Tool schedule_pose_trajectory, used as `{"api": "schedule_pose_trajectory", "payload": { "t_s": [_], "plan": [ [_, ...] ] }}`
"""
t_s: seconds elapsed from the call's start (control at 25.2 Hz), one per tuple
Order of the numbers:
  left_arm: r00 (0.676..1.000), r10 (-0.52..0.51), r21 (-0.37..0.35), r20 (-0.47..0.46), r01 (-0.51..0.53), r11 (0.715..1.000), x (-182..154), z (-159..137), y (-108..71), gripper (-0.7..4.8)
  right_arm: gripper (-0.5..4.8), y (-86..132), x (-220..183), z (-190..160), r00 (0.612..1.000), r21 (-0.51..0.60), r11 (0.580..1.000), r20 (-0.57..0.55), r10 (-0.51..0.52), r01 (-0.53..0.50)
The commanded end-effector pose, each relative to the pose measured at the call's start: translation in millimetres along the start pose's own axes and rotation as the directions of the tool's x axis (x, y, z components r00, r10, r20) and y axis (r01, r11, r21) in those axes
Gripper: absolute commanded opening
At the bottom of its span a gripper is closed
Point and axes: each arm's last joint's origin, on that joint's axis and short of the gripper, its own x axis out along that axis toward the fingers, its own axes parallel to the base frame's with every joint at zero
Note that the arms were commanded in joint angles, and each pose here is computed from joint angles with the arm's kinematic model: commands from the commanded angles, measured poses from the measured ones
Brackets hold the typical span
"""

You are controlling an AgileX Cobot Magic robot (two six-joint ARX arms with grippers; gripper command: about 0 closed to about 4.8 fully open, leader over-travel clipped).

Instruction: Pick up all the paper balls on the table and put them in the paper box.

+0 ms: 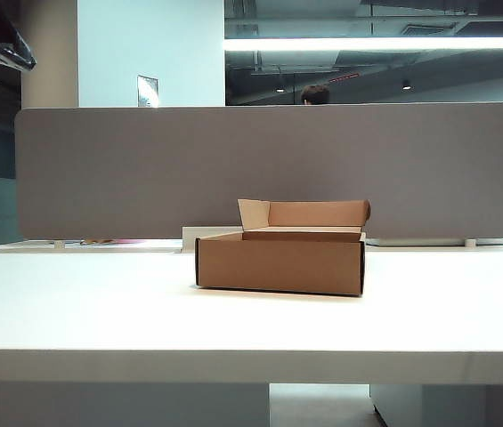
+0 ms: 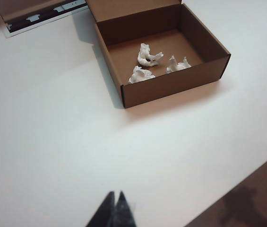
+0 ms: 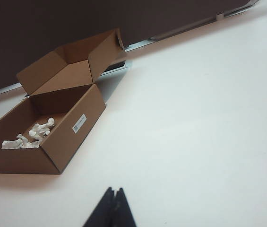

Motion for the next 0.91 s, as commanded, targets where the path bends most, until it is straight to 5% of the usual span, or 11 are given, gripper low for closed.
{"api": "schedule_pose_trajectory", "payload": {
  "t_s": [0.04,0.75,0.91],
  "plan": [
    [1.000,0.006,0.007,0.027,-0.006,1.000,0,2,0.2,-0.06,-0.05,0,0,-6,0.998,0.002,0.999,-0.055,0.042,-0.042],
    [0.993,0.118,-0.034,0.024,-0.117,0.993,3,-10,2.0,-0.06,-0.05,-1,0,-8,0.996,0.008,0.999,-0.082,0.043,-0.042],
    [0.966,0.198,-0.067,0.168,-0.189,0.980,-20,-27,-2.2,-0.06,-0.05,-1,0,-8,0.996,0.008,0.999,-0.081,0.042,-0.042]
  ]
}}
